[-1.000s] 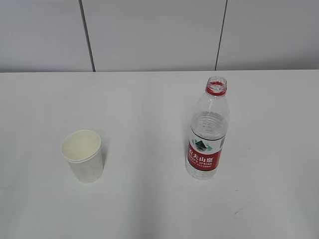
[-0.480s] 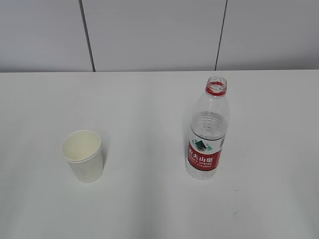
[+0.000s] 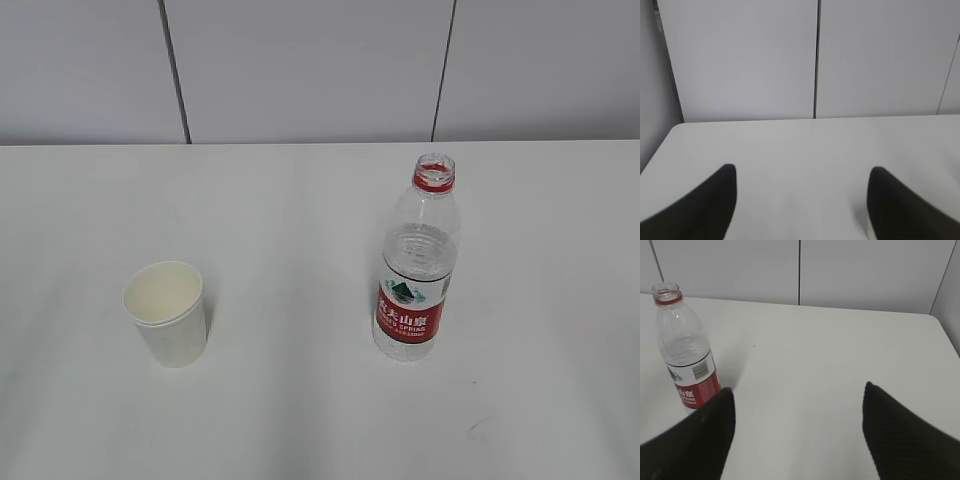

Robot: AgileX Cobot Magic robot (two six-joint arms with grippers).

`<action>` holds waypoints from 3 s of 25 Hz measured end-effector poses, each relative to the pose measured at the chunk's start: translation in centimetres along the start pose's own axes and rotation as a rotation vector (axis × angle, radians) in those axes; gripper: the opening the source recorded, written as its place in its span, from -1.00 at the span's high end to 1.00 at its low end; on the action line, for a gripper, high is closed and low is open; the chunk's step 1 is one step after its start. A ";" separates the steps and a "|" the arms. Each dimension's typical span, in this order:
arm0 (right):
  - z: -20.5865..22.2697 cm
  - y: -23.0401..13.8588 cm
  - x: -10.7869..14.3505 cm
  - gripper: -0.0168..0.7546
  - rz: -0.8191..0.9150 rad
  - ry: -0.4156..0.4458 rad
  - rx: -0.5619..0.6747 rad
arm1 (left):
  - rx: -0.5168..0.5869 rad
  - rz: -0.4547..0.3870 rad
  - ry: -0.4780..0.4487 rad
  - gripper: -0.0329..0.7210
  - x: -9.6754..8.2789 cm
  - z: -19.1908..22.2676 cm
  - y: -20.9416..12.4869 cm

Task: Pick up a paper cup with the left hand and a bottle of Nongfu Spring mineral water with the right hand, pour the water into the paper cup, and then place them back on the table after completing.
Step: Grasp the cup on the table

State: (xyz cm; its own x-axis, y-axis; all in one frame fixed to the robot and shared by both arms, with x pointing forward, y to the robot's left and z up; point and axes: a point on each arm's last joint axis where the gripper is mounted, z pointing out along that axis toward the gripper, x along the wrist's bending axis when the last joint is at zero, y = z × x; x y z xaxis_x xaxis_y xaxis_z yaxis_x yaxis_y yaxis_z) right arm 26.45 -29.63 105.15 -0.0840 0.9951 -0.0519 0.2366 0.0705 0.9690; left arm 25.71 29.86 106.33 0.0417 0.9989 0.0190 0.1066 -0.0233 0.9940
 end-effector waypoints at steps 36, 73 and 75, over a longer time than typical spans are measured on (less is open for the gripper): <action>11.5 -0.1 -0.1 -0.57 -0.029 -0.009 -0.105 | -0.024 -0.014 0.046 -0.41 0.7 12.3 -2.3; 15.4 -1.7 0.1 -0.56 -0.012 0.017 -0.026 | 0.446 0.239 -0.472 -0.41 -7.2 20.1 -15.2; 15.4 -1.7 0.2 -0.56 -0.015 0.018 -0.027 | 0.423 0.250 -0.512 -0.41 -7.6 20.2 -15.4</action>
State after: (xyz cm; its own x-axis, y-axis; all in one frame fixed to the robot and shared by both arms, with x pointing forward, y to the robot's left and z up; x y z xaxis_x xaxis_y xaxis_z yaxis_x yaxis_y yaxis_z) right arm 40.89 -28.52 99.77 -0.1053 0.9925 -0.0626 0.2094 0.0837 0.9742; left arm 43.82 21.88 88.68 0.5663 0.8198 0.0848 0.4049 -0.3664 0.8377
